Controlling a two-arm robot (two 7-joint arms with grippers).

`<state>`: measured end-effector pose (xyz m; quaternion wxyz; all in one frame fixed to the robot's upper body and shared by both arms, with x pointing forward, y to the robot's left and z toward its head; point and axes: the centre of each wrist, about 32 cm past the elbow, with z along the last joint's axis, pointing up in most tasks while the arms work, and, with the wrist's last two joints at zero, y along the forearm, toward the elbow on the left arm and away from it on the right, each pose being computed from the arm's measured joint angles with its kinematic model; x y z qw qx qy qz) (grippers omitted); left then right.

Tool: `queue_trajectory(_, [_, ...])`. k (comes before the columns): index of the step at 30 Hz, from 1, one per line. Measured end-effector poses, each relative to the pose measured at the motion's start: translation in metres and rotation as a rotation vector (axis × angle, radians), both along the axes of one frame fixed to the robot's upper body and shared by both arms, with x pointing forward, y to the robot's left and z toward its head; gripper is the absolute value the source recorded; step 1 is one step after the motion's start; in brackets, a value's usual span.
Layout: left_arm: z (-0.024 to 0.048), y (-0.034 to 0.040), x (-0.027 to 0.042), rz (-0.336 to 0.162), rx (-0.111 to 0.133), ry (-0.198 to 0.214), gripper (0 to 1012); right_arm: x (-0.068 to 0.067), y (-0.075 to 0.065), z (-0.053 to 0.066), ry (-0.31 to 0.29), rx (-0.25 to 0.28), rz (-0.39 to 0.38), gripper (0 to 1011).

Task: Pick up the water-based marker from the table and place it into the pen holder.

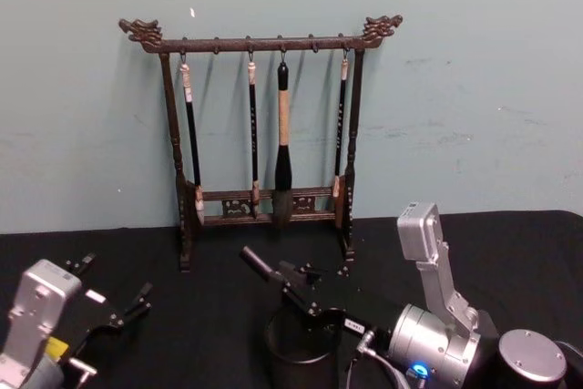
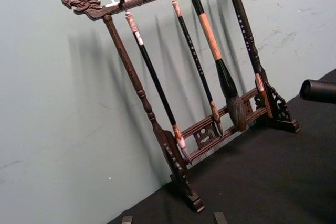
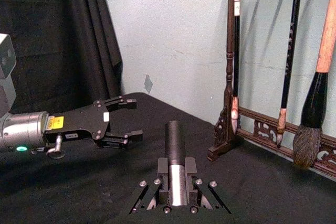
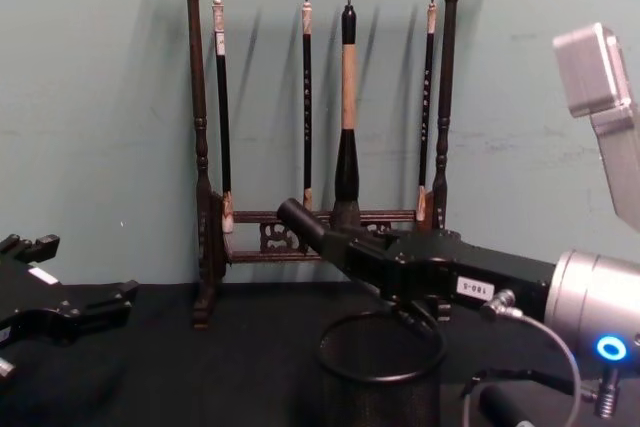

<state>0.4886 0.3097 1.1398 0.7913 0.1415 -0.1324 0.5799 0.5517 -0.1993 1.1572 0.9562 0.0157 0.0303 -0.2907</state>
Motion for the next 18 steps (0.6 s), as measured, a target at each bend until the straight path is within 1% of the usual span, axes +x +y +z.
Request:
queue_trajectory(6, [0.0000, 0.0000, 0.0000, 0.000, 0.000, 0.000, 1001, 0.0003, 0.0006, -0.0021, 0.011, -0.011, -0.004, 194])
queue_trajectory(18, [0.0000, 0.0000, 0.0000, 0.000, 0.000, 0.000, 1001, 0.0004, 0.0003, -0.0017, 0.011, -0.012, -0.005, 194])
